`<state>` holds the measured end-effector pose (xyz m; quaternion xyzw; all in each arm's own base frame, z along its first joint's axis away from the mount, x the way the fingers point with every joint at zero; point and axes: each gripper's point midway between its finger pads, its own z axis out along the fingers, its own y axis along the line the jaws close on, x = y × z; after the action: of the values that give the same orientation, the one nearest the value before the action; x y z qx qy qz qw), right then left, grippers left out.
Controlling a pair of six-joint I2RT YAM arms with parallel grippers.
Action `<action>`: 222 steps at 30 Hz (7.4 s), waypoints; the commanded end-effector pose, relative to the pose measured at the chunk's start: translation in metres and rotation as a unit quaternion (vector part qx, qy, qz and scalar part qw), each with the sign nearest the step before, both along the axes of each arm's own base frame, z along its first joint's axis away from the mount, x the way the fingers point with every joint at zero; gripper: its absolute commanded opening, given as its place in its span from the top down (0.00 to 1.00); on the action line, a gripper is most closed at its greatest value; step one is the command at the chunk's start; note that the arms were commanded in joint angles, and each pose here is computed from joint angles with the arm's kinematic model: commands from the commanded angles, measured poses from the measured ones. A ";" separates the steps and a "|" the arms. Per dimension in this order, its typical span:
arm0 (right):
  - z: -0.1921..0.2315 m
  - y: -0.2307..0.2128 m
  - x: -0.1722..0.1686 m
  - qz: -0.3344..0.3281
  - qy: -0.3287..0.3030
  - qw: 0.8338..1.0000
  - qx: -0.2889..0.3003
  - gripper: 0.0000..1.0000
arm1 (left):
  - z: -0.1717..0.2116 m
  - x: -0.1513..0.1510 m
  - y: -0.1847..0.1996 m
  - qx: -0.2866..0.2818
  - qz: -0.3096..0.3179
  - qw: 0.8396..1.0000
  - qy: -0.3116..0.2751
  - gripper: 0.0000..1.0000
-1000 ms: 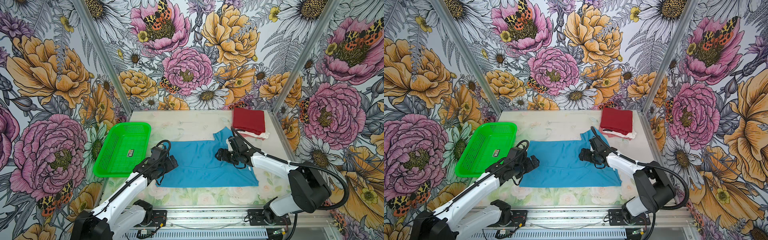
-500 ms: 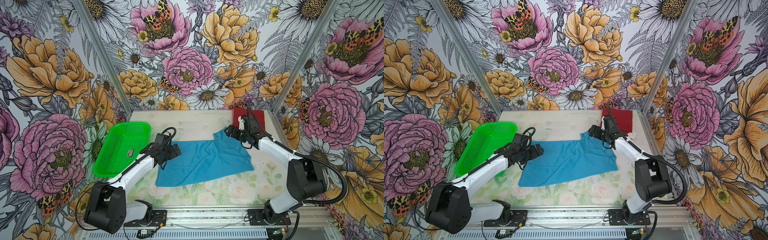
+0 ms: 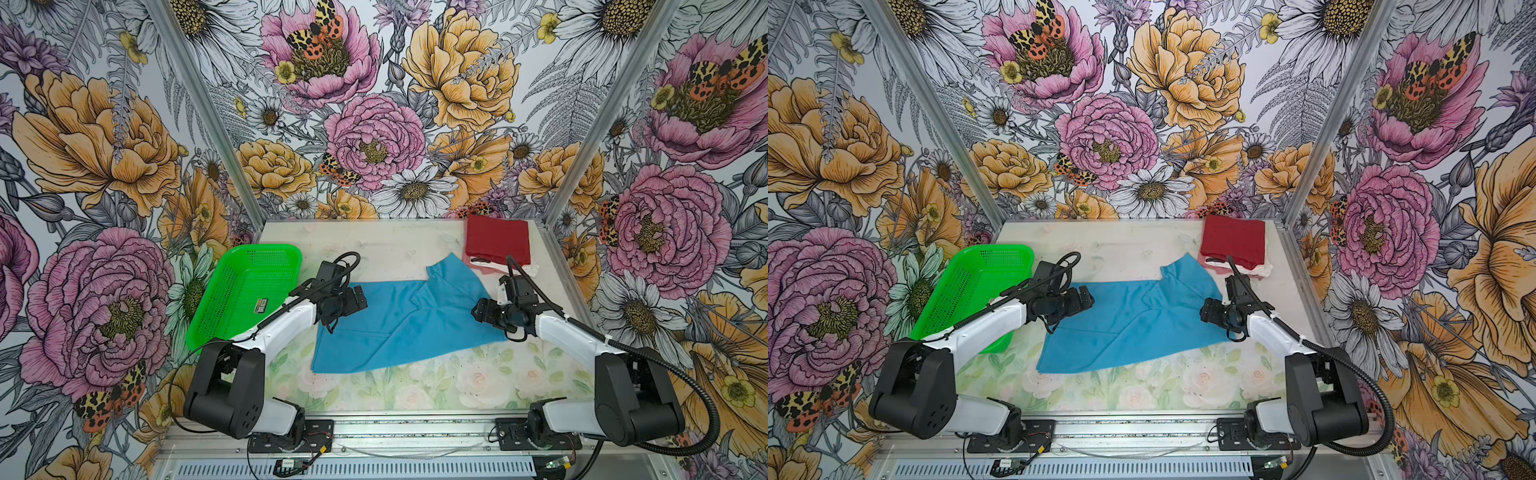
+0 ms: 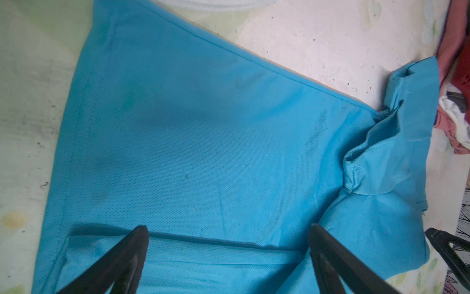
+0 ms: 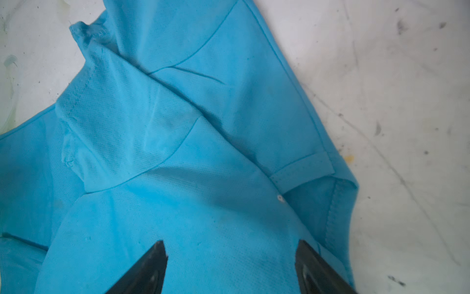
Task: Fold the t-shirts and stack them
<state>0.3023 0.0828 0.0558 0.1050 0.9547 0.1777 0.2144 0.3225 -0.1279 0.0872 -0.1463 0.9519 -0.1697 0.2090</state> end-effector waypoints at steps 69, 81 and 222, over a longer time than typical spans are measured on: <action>0.036 -0.018 -0.079 -0.078 0.007 0.997 0.019 0.98 | 0.003 -0.004 0.029 -0.046 0.013 0.998 -0.027 0.01; 0.042 -0.049 -0.083 -0.152 -0.013 0.988 -0.035 0.98 | 0.002 -0.003 0.030 -0.048 0.017 0.998 -0.026 0.01; 0.118 -0.016 -0.035 0.022 -0.095 0.994 -0.040 0.99 | 0.013 -0.066 0.101 0.090 0.144 0.985 -0.001 1.00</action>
<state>0.2764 0.0777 0.1821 0.0388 0.9316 0.1726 0.3175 0.2653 -0.0349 0.1060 -0.2518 0.9319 -0.0747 0.2501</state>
